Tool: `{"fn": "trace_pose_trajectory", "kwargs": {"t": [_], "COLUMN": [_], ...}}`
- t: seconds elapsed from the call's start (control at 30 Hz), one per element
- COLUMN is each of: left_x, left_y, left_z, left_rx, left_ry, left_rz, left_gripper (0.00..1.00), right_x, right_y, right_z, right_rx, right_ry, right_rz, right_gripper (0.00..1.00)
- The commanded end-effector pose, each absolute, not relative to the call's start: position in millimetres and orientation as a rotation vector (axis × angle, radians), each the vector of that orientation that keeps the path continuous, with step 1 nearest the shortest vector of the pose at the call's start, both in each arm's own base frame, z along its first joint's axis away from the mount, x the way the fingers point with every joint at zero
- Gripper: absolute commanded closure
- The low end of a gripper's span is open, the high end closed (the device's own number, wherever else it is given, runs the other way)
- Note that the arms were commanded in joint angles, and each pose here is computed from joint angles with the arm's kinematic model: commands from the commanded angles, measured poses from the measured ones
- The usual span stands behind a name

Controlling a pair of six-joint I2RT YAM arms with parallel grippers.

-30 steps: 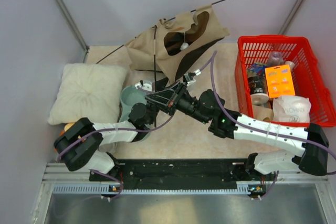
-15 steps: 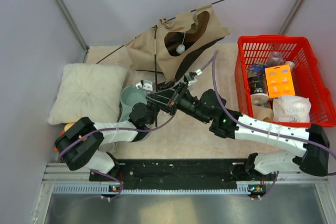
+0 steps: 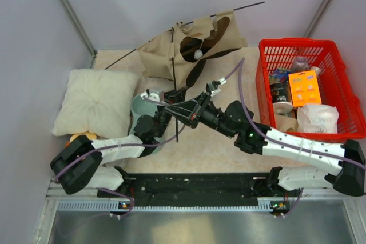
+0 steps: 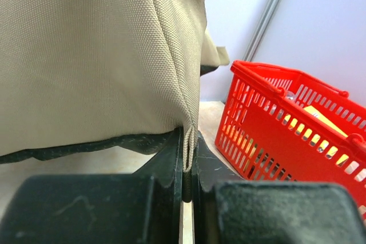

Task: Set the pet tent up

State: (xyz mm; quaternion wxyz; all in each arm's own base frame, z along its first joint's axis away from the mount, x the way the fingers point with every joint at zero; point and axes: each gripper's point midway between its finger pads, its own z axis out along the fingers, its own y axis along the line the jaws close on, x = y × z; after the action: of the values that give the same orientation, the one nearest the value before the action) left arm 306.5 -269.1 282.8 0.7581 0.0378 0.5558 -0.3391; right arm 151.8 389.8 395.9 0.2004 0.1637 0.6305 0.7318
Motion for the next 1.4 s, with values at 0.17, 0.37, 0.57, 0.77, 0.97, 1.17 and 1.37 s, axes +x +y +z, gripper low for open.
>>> {"fn": "trace_pose_trajectory", "kwargs": {"t": [0.17,0.37,0.57,0.77,0.97,1.17,1.37], "left_x": [270.1,252.9,235.6,222.8,204.7,183.3,163.4], "left_y": [-256.9,-267.9,-254.5,-247.0,-246.0,-248.4,-244.9], "left_z": [327.9,311.2,313.8,306.6,306.3,308.0,301.4], "left_rx": [0.175,0.380,0.440,0.475,0.480,0.415,0.346], "left_ry": [1.071,1.158,1.174,1.210,1.268,1.472,1.617], "left_rz": [-0.798,-0.779,-0.763,-0.776,-0.877,-1.058,-1.177], "left_gripper": [1.00,1.00,1.00,1.00,1.00,1.00,1.00], "right_x": [169.3,164.3,159.4,149.9,164.1,190.3,208.2], "right_y": [365.4,358.7,349.9,343.2,345.4,354.8,372.8], "right_z": [402.0,423.1,446.0,466.2,464.3,463.6,456.2], "right_rx": [0.468,0.382,0.283,0.181,0.156,0.133,0.145], "right_ry": [1.646,1.539,1.377,1.235,1.247,1.235,1.226], "right_rz": [1.957,1.981,1.995,2.015,1.865,1.654,1.599], "right_gripper": [1.00,1.00,1.00,1.00,1.00,1.00,1.00]}}
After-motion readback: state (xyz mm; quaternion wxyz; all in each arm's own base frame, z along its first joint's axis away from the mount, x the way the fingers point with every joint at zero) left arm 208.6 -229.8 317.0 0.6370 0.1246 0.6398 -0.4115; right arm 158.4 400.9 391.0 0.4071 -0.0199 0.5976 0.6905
